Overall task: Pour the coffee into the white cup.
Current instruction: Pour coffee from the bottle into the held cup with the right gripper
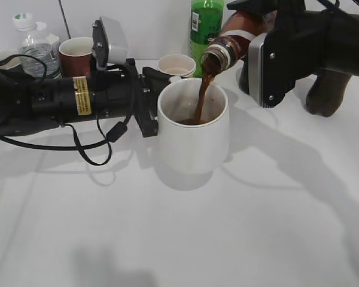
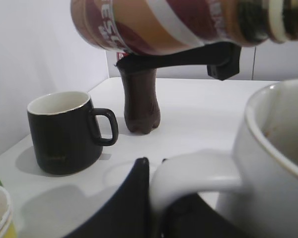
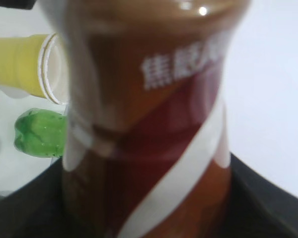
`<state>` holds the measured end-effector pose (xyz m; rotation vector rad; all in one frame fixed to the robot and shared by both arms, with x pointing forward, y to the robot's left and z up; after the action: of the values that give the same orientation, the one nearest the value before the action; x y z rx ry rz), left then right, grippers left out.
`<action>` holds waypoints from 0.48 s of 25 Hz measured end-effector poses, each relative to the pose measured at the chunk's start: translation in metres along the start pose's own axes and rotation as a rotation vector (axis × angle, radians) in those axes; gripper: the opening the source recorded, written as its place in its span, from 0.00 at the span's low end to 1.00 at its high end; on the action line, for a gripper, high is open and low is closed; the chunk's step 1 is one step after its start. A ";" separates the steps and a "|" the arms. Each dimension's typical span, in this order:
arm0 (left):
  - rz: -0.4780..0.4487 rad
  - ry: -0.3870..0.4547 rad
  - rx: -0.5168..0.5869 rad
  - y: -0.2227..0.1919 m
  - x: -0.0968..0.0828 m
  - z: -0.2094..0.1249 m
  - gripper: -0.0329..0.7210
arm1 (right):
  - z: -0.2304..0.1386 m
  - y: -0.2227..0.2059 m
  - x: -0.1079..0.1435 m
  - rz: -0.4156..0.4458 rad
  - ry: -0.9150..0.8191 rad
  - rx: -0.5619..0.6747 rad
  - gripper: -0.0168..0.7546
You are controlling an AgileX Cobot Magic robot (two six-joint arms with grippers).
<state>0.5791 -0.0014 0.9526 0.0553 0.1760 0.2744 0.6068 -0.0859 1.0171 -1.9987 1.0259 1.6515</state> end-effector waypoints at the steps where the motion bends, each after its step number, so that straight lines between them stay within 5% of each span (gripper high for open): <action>1: 0.000 0.000 0.000 0.000 0.000 0.000 0.09 | 0.000 0.000 0.000 0.000 0.001 0.000 0.71; 12: -0.008 -0.006 0.009 0.000 -0.001 -0.002 0.09 | 0.000 0.000 0.000 0.000 0.045 0.000 0.71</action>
<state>0.5774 -0.0017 0.9512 0.0642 0.1713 0.2654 0.6068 -0.0859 1.0171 -2.0441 1.0414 1.6138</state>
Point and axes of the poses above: a point on each arm's last joint axis where the gripper is mounted, y pointing back along that axis away from the gripper, x along the wrist's bending axis when the last joint is at zero, z = x × y, the point moved 9 cm from there along -y, pointing out along that axis toward the gripper, and after that the axes turned 15 degrees about y, right-handed, at the moved point
